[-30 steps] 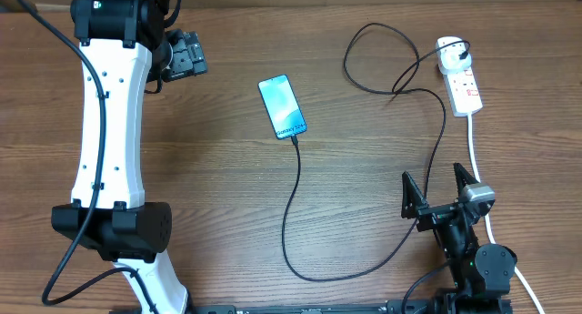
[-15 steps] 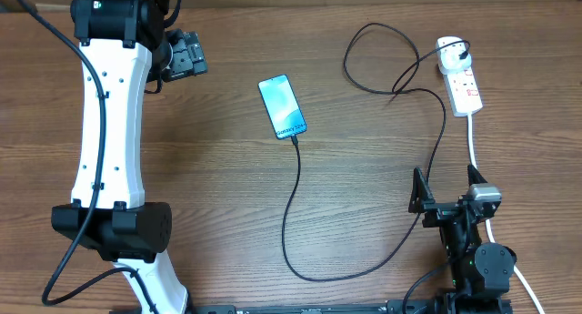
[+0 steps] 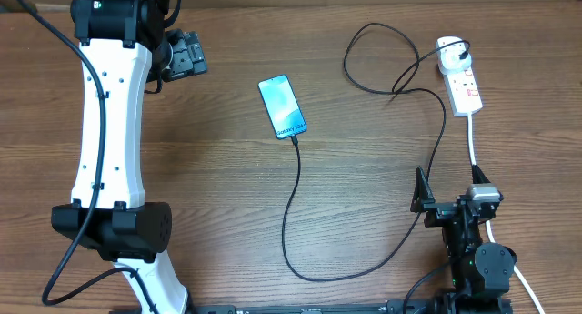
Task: Plug charger to phone and switch on socket
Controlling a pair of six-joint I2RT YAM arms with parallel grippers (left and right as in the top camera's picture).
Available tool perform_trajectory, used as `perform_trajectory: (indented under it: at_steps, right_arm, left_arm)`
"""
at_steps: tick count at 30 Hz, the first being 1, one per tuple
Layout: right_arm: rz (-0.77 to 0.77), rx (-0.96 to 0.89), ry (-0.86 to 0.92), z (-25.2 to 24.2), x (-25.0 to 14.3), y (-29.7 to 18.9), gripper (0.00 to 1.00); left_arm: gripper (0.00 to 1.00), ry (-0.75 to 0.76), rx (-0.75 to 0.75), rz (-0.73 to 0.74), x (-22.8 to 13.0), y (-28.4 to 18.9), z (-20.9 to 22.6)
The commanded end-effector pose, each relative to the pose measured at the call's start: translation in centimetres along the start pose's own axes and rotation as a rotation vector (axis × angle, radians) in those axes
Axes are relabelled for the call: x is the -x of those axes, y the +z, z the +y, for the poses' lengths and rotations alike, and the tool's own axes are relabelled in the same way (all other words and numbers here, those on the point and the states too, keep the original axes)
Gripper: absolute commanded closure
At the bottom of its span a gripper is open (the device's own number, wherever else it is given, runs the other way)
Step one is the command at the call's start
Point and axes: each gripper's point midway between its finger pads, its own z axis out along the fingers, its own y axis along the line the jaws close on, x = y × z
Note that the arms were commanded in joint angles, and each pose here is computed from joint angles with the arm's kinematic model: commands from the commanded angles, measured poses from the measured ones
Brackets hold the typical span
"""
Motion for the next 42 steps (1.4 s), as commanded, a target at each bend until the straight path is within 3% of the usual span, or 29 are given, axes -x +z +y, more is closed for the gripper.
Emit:
perform_trajectory:
  at_steps: [1,42]
  right_arm:
    - [-0.002,0.000,-0.027,0.03,-0.22,0.01,0.00]
    - [-0.002,-0.033,-0.020,-0.56,-0.23,0.00,0.00]
  left_arm:
    - [0.00,-0.012,0.014,0.004,0.09,0.40,0.24]
    - [0.00,-0.005,0.012,0.004,0.00,0.36,-0.02]
